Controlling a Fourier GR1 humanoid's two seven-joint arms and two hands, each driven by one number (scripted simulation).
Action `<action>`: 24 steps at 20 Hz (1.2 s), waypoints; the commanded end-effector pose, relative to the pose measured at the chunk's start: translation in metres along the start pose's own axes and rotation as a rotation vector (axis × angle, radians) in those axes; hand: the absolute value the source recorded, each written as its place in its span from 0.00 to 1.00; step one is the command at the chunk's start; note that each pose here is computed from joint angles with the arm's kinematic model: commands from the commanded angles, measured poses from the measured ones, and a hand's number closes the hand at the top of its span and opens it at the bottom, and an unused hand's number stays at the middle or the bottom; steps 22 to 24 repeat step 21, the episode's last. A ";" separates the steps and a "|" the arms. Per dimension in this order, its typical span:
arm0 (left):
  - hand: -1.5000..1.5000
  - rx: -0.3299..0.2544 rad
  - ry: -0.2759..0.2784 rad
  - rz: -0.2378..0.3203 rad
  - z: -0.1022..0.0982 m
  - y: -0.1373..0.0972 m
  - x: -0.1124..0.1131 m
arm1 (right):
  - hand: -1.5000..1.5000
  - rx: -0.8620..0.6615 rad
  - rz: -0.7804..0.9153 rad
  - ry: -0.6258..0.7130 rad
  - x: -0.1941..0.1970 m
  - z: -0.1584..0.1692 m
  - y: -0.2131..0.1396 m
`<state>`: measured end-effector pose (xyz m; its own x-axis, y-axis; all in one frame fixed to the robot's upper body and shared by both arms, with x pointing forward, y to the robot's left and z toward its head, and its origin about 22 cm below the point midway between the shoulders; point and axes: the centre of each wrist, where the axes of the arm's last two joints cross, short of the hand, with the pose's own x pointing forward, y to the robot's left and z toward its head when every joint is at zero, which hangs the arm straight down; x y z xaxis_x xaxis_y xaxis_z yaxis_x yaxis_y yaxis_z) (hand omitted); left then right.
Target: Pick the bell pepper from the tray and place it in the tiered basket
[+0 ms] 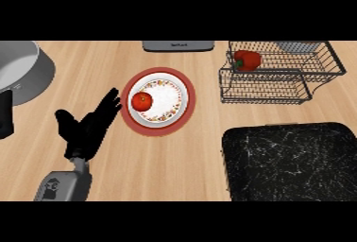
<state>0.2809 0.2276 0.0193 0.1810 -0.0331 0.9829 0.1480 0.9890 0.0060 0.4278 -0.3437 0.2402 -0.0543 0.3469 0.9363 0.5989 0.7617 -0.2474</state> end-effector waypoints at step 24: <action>0.50 0.005 -0.006 -0.002 0.008 0.015 0.007 | 0.00 0.172 0.065 -0.026 -0.055 0.082 -0.393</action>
